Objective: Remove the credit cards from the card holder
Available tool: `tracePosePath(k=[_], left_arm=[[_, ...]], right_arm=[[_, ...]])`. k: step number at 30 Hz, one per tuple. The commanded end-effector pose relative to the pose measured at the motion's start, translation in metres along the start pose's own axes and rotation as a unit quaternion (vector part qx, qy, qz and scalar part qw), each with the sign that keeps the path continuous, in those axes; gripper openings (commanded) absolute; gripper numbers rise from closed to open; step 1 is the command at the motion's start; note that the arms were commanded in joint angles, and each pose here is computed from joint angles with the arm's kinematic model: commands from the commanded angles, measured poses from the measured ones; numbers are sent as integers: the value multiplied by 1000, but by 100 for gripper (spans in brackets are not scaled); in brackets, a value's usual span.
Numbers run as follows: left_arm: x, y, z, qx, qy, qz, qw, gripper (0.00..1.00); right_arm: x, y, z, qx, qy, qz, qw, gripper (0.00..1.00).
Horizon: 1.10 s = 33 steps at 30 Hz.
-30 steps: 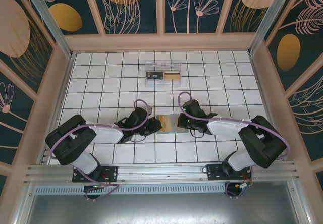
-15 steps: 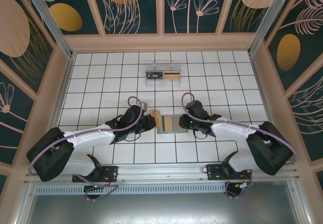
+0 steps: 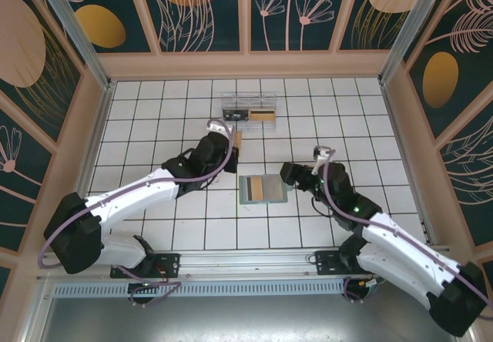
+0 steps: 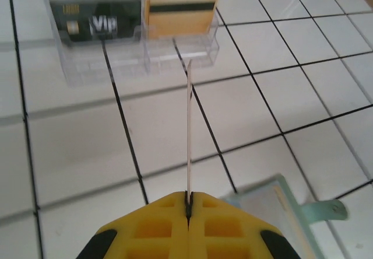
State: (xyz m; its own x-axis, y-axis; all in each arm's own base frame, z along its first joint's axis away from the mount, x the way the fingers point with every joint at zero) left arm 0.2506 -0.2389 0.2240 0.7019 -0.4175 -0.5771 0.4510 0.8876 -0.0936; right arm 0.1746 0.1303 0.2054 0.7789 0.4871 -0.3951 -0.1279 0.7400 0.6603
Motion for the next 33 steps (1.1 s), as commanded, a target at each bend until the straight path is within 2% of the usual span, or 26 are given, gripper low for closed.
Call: tracePosePath(k=[1,4,7,14,16,20,24,26,31,33], left_arm=[[6,3,18,130,-30,36,990,7],[15,-4,33,212,-46,37,976,5],[29,-8,42,286,-38,49,956,0],[70,-20,57,428,-27,32,903,0],[87,-20,56,452,-12,16,892,0],[116,-20,52,518,23,-25,855,0],[147,-14,48,584,62,2,809,0],[158,-13,45,605,77,3,793,0],[172,-12,55,622,64,9,781,0],[178,-11,56,638,67,24,766,0]], right_arm=[[-14,-13,3,9,-57,-8,998,99],[-26,-22,3,16,-92,-8,996,99],[-36,-29,2,22,-114,-2,993,99],[-45,-44,-8,31,-149,25,988,99],[-46,-47,-9,33,-156,31,987,99],[-47,-49,-11,28,-157,31,987,99],[-47,-49,-12,24,-154,30,987,99],[-47,-49,-11,24,-155,32,987,99],[-45,-50,-14,22,-148,30,988,99],[-44,-52,-16,22,-144,27,989,99]])
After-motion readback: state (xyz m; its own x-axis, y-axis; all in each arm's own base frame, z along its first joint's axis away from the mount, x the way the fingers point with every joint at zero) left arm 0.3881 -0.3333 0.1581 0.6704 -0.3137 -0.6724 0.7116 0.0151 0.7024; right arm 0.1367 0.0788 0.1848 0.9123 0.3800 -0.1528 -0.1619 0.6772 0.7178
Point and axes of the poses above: each hand's point on the last joint's axis, 136 mm out from that joint toward the fingers, its own x axis out along the fingers, its own y axis along the line the jaws close on, z = x × y, the point moved 8 cm from there along -x, back along the fingers, and after that the axes turned 9 degrees about x, right-handed, at the moved point
